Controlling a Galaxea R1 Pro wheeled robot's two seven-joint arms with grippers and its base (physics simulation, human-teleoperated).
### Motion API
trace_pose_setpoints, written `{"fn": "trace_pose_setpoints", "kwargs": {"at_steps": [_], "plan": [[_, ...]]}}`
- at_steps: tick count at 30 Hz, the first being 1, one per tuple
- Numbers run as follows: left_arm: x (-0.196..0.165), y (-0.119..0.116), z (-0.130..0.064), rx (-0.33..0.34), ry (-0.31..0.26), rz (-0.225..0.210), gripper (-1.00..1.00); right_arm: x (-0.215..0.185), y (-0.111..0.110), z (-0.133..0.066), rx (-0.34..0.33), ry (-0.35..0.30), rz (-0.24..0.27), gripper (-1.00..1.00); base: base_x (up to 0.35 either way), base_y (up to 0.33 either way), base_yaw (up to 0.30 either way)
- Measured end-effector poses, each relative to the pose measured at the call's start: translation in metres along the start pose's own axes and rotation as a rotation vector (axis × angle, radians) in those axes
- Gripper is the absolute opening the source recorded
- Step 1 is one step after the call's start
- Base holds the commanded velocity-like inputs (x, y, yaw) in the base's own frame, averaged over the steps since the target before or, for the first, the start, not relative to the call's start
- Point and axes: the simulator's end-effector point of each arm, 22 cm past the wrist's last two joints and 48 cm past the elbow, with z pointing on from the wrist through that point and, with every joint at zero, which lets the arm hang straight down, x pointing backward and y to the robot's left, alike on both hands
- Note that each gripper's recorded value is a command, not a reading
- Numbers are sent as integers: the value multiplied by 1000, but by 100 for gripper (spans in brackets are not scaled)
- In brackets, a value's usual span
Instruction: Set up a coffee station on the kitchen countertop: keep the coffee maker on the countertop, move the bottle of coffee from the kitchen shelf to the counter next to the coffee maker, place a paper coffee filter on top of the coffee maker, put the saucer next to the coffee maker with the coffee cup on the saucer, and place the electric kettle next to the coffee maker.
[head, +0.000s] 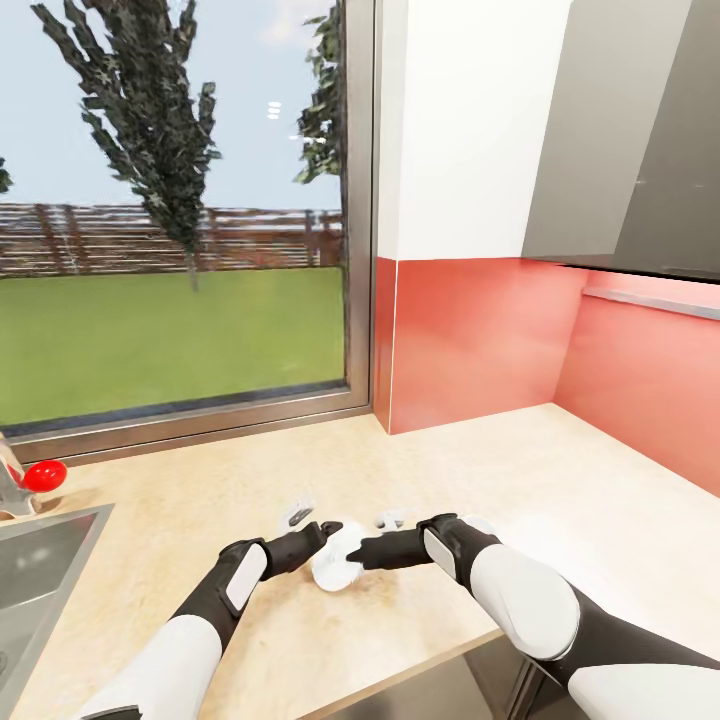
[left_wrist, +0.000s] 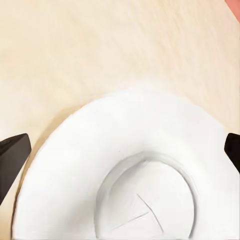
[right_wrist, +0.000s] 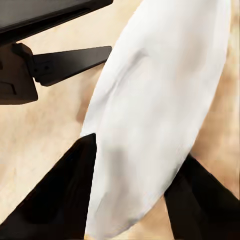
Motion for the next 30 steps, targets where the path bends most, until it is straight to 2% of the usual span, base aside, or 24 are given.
{"fn": "trace_pose_setpoints", "kwargs": {"at_steps": [16, 22, 24, 25, 30], "plan": [[0, 2, 0, -9, 3, 7, 100, 0, -1, 0, 2, 1, -6, -100, 0, 0, 0], [-9, 4, -4, -10, -14, 15, 100, -1, 0, 0, -4, -4, 3, -100, 0, 0, 0], [-22, 3, -8, -6, -38, 32, 100, -2, 1, 0, -6, -7, 10, -100, 0, 0, 0], [-47, 5, -19, -8, -83, 59, 100, -2, 1, 0, -6, -7, 10, -100, 0, 0, 0], [-103, 34, -54, -54, -174, 110, 100, -2, 1, 0, -6, -7, 10, -100, 0, 0, 0]]}}
